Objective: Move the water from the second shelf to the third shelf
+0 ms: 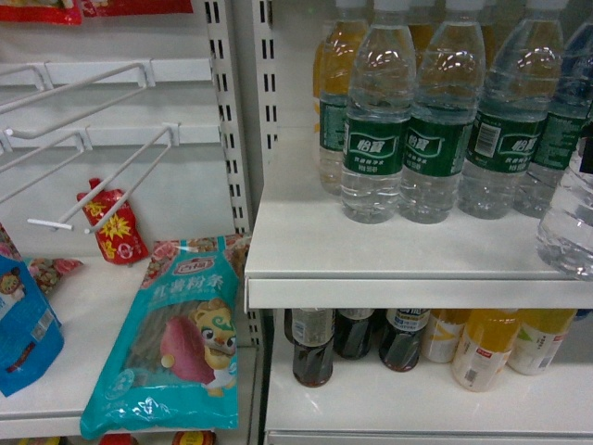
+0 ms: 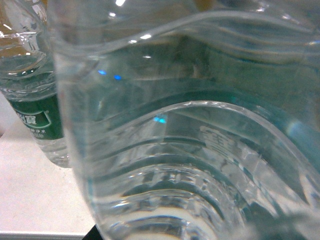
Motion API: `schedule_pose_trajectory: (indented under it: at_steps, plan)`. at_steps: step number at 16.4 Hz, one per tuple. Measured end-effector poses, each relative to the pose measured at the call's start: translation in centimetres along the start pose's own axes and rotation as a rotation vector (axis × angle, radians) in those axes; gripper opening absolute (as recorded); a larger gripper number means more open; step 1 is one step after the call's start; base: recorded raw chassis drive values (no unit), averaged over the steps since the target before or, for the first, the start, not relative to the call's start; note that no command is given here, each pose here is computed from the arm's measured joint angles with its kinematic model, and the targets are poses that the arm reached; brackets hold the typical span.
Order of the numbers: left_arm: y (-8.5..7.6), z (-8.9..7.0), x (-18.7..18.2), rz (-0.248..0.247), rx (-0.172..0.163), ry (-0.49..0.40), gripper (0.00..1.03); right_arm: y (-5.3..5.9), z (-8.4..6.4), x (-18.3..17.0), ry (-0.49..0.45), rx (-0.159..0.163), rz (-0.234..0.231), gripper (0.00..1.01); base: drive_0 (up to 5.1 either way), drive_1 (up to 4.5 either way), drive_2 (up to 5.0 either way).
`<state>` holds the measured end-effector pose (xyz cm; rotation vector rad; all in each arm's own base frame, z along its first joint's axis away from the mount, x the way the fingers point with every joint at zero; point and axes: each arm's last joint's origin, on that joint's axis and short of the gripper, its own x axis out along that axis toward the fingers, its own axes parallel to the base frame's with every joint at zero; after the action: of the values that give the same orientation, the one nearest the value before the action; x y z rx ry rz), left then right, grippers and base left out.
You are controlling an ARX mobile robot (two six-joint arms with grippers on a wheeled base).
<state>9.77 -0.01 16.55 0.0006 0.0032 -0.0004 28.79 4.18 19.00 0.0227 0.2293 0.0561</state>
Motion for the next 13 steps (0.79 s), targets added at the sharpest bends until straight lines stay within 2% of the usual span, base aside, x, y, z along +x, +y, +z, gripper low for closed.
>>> schedule_pose_trajectory:
  at_steps: [3, 8, 13]
  plan:
    - [0.0, 0.0, 0.0, 0.000, 0.000, 0.000, 0.98, -0.2, 0.2, 0.8, 0.003, -0.013, -0.010, 0.40, 0.0, 0.00, 0.0]
    - [0.0, 0.0, 0.0, 0.000, 0.000, 0.000, 0.98, -0.1, -0.2, 2.0, 0.023, -0.016, -0.013, 0.40, 0.0, 0.00, 0.0]
    - [0.0, 0.0, 0.0, 0.000, 0.000, 0.000, 0.98, 0.4, -0.7, 3.6, 0.046, -0.021, -0.015, 0.40, 0.0, 0.00, 0.0]
